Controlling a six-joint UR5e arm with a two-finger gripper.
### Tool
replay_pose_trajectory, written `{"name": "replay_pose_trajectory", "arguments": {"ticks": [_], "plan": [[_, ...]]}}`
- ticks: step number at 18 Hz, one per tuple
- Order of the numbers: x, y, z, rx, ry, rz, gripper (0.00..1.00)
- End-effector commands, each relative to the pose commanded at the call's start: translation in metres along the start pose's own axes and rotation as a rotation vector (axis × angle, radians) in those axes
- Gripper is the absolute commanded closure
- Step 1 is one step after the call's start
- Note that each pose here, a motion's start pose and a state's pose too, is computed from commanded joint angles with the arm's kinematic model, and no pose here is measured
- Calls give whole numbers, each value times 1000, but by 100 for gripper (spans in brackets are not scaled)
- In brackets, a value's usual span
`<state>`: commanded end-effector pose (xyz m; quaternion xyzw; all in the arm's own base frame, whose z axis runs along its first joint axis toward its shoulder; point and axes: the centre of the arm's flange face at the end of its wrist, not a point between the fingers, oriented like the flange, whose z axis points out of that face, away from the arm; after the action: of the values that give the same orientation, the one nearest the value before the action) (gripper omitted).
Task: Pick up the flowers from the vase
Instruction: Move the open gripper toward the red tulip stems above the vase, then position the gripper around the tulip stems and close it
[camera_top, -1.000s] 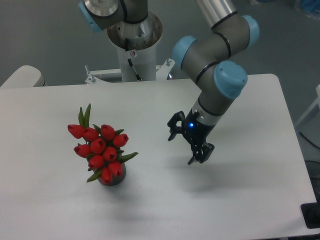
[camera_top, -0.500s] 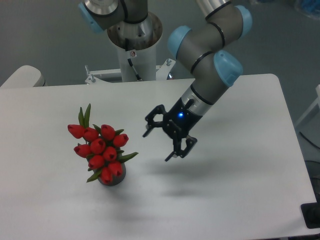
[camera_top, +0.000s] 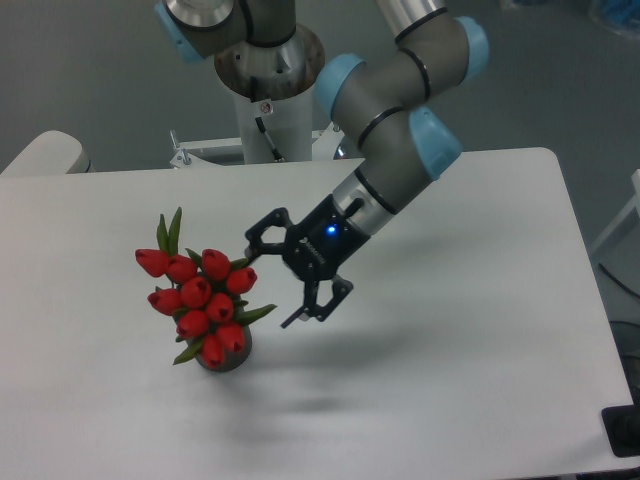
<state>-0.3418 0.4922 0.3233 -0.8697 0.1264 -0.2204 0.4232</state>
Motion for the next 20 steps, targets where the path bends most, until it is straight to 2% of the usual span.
{"name": "replay_pose_trajectory", "arguments": {"ticks": [9,20], "plan": [[18,-3,28,43,64,5,0],[27,-6,39,119,107,10,0]]}}
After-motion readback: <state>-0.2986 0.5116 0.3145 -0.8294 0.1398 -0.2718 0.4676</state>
